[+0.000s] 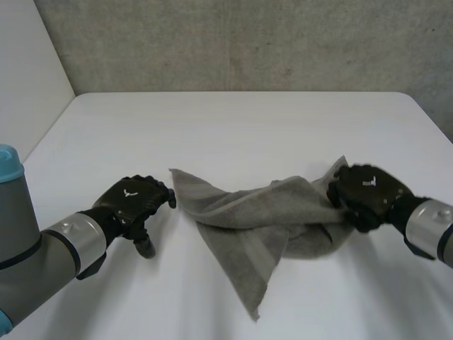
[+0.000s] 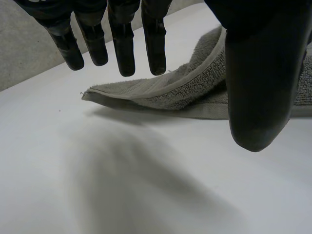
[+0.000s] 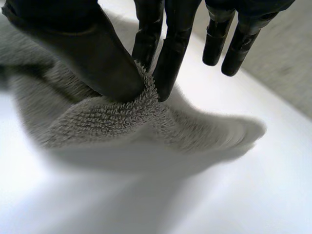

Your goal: Fold the towel.

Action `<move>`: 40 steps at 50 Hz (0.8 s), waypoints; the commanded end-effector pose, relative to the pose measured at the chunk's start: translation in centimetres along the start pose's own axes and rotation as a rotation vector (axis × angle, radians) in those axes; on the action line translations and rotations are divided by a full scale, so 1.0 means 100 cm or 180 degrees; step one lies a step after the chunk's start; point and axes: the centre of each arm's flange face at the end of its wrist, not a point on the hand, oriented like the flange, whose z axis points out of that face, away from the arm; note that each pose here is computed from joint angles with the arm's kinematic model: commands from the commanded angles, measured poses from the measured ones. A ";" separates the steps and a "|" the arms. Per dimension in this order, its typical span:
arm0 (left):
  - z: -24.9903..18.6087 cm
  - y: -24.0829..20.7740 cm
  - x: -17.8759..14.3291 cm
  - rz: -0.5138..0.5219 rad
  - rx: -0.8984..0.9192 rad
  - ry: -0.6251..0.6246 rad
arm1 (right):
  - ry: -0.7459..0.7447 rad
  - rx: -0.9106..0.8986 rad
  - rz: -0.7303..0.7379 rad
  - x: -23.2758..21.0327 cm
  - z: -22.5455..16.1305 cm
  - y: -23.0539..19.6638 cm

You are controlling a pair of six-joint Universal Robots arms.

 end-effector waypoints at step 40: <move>0.102 0.006 0.031 0.0127 0.0090 0.0256 | -0.0353 0.0003 0.0621 0.035 0.114 -0.006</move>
